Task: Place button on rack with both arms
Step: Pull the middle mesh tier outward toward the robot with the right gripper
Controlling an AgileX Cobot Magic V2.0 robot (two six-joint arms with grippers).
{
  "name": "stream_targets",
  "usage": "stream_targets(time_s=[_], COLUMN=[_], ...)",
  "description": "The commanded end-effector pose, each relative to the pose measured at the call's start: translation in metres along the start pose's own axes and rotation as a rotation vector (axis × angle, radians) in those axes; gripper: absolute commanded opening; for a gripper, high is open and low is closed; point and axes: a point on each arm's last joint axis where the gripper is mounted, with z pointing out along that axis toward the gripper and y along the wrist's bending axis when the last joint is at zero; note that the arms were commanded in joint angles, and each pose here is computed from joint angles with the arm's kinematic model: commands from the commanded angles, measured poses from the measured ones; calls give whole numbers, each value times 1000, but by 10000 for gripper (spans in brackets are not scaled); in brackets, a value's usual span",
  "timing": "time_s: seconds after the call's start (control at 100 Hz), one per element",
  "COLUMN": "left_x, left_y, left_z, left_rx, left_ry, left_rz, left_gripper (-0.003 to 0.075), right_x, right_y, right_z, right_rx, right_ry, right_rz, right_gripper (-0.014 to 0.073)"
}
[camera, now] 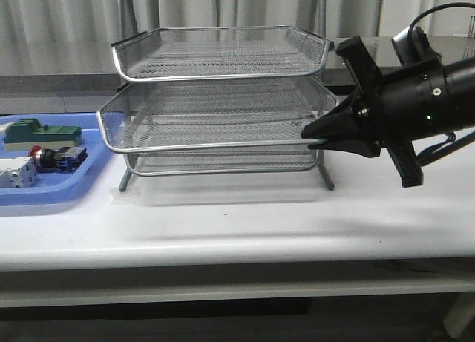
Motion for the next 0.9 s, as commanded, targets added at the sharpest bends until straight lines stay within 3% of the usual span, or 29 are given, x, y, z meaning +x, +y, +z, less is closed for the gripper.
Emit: stream_targets(time_s=[0.0,0.27,0.49,0.61,0.8,0.89], left_x=[7,7,7,7,7,7], left_y=[0,0,0,0,0,0], left_z=[0,0,0,0,0,0], left_rx=[14,14,14,14,14,14], left_ry=[-66,-66,-66,-66,-66,-66], left_rz=[-5,-5,-5,-5,-5,-5], left_gripper=[-20,-20,-20,-20,-20,-20], right_x=[3,37,46,46,48,48], right_y=[24,21,21,21,25,26], right_z=[-16,-37,-43,-43,-44,-44], right_rx=[-116,-112,-112,-119,-155,-171], right_ry=[-47,-16,-10,-6,5,11], right_rz=[-4,10,4,1,-23,-26], right_gripper=[-34,-34,-1,147,506,564])
